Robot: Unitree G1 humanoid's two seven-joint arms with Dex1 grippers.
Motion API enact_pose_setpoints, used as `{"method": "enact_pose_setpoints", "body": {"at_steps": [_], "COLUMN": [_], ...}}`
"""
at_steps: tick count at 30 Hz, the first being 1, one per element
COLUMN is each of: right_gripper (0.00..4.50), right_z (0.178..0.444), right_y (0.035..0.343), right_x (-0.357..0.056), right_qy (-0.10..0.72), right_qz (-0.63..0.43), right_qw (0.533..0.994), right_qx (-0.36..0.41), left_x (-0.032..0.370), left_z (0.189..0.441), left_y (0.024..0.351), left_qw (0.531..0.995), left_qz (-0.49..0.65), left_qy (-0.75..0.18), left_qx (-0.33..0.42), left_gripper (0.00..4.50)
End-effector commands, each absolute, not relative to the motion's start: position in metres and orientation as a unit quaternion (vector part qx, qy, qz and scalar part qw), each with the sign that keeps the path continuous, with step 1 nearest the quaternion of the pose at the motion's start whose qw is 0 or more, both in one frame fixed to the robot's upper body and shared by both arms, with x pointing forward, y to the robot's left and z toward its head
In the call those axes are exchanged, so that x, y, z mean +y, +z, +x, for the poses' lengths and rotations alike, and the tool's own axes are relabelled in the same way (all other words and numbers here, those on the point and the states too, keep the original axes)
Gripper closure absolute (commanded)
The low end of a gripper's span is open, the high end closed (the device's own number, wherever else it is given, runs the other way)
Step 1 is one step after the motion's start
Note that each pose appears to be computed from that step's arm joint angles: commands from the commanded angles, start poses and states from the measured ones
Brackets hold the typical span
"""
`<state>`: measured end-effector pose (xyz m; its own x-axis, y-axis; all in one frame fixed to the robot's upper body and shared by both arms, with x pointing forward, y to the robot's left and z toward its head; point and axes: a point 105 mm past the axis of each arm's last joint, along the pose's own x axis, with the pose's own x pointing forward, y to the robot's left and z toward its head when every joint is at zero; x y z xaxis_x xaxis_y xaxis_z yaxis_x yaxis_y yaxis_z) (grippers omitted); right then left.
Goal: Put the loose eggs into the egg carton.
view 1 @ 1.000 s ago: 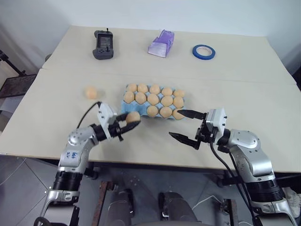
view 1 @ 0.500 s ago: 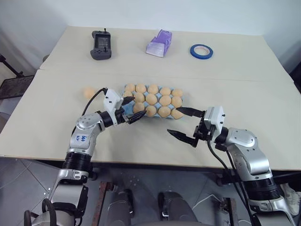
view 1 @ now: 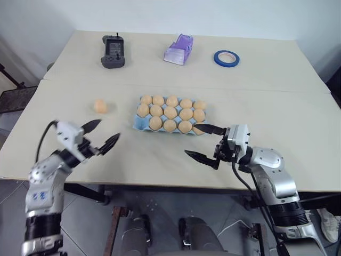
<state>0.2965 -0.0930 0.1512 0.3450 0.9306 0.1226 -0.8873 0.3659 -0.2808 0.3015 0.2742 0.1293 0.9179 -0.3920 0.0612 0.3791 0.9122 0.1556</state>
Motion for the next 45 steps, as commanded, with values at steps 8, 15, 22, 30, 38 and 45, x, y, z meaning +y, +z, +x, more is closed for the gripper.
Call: {"method": "enact_pose_setpoints", "body": {"at_steps": [8,15,22,30,38,45], "right_gripper": [0.0,0.0,0.0,0.0,0.0,0.0], "right_z": [0.305,0.307,0.307,0.305,0.303,0.306], "right_y": [0.163,0.166,0.167,0.169,0.166,0.16], "right_x": [-0.08,-0.08,-0.083,-0.09,-0.093,-0.097], "right_qy": [0.567,0.563,0.551,0.526,0.52,0.517], "right_qz": [-0.08,-0.085,-0.091,-0.091,-0.09,-0.091], "right_qw": [0.803,0.805,0.812,0.828,0.832,0.835], "right_qx": [-0.164,-0.168,-0.168,-0.172,-0.17,-0.165], "left_x": [0.285,0.281,0.271,0.259,0.262,0.225], "left_z": [0.313,0.386,0.44,0.454,0.451,0.431], "left_y": [0.14,0.169,0.174,0.153,0.15,0.191], "left_qw": [0.989,0.992,0.996,0.997,0.997,0.963], "left_qz": [0.058,0.048,0.063,0.046,0.047,0.103], "left_qy": [-0.108,-0.057,-0.046,-0.052,-0.059,-0.223], "left_qx": [-0.078,-0.099,-0.046,0.02,0.02,-0.113], "left_gripper": [0.04,0.04,0.04,0.04,2.22,2.49]}}
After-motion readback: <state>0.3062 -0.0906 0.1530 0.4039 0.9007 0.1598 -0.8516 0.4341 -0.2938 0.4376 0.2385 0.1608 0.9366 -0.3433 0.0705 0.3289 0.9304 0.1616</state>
